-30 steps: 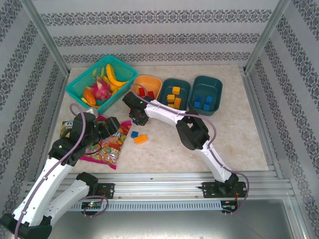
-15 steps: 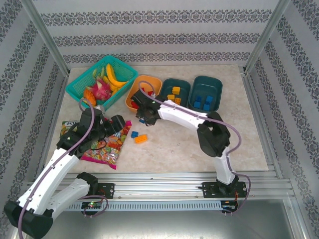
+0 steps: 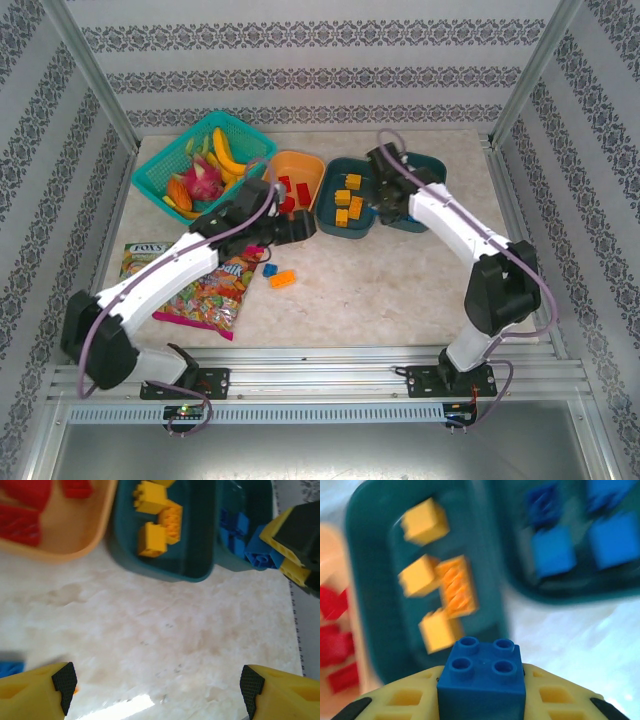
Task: Sort the legos into containers by color
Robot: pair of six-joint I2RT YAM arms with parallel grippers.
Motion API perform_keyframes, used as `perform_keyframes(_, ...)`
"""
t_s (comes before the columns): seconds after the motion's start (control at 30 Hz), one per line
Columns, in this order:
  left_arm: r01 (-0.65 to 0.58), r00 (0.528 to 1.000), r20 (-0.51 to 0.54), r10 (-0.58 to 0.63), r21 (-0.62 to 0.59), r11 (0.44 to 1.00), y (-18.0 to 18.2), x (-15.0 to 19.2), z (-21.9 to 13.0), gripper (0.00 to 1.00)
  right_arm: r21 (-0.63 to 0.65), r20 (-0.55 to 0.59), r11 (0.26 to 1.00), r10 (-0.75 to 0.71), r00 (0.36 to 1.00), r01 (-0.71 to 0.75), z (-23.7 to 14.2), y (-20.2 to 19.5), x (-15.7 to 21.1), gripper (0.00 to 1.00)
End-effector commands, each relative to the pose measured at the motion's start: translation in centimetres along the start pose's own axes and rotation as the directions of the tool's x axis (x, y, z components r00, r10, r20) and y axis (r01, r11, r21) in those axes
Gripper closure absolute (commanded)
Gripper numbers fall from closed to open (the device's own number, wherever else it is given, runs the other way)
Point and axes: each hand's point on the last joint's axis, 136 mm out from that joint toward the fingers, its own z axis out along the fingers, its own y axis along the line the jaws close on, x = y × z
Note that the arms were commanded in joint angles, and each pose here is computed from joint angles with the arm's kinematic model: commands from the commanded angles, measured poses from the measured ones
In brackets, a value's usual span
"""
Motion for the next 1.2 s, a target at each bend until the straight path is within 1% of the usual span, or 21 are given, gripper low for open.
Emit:
perform_keyframes(0.0,-0.083,0.996,0.029,0.080,0.110,0.990,-4.2,-2.2,1.9,0.13,0.031,-0.038,0.997,-0.067,0.997,0.068,2.1,-1.8,-2.8,0.69)
perform_keyframes(0.03,-0.087,0.996,0.021,0.085,0.120,0.989,-4.7,-2.5,2.7,0.13,0.021,-0.052,0.998,-0.056,0.997,0.057,3.2,-2.0,-3.8,0.69)
perform_keyframes(0.17,-0.103,0.995,0.004,0.103,0.139,0.985,-6.3,-3.9,5.4,0.13,0.047,-0.079,0.999,-0.010,0.997,0.013,6.8,-3.3,-8.0,0.71)
perform_keyframes(0.33,-0.125,0.992,-0.016,0.128,0.130,0.984,-6.9,-4.9,7.9,0.13,0.103,-0.100,0.995,0.005,0.995,0.006,11.1,-4.5,-11.3,0.70)
perform_keyframes(0.43,-0.138,0.990,-0.023,0.142,0.113,0.984,-6.9,-5.2,8.6,0.13,0.127,-0.130,0.992,0.021,0.991,-0.004,13.4,-5.1,-12.2,0.69)
perform_keyframes(0.53,-0.154,0.987,-0.032,0.157,0.078,0.985,-6.4,-5.2,8.8,0.13,0.147,-0.154,0.989,0.025,0.988,-0.002,14.8,-5.3,-12.3,0.68)
perform_keyframes(0.7,-0.181,0.981,-0.068,0.182,0.026,0.983,-4.8,-4.0,8.4,0.14,0.148,-0.175,0.989,0.035,0.984,-0.009,16.0,-5.3,-12.1,0.58)
perform_keyframes(0.8,-0.201,0.975,-0.095,0.200,-0.008,0.979,-3.7,-3.2,7.7,0.14,0.134,-0.175,0.991,0.035,0.984,-0.011,15.6,-4.9,-12.3,0.48)
perform_keyframes(0.87,-0.220,0.969,-0.121,0.214,-0.037,0.975,-2.8,-2.3,6.8,0.14,0.116,-0.155,0.993,0.019,0.988,-0.001,14.3,-4.1,-12.8,0.39)
perform_keyframes(0.9,-0.227,0.967,-0.131,0.219,-0.049,0.973,-2.3,-1.9,6.4,0.14,0.105,-0.142,0.994,0.011,0.990,0.004,13.6,-3.7,-13.1,0.36)
perform_keyframes(0.97,-0.250,0.959,-0.158,0.236,-0.075,0.965,-1.2,-0.8,5.3,0.14,0.073,-0.104,0.997,-0.016,0.994,0.024,11.5,-2.4,-13.8,0.33)
perform_keyframes(1.03,-0.281,0.946,-0.196,0.258,-0.099,0.955,0.1,0.5,4.2,0.14,0.037,-0.057,0.998,-0.042,0.997,0.045,8.9,-1.0,-14.3,0.33)
perform_keyframes(1.1,-0.324,0.922,-0.260,0.287,-0.111,0.939,1.4,2.3,3.3,0.15,-0.009,-0.017,0.998,-0.069,0.997,0.069,6.3,0.5,-14.2,0.33)
perform_keyframes(1.17,-0.380,0.886,-0.331,0.326,-0.113,0.918,2.8,4.1,2.3,0.15,-0.081,0.022,0.990,-0.110,0.994,0.112,3.6,2.3,-13.0,0.31)
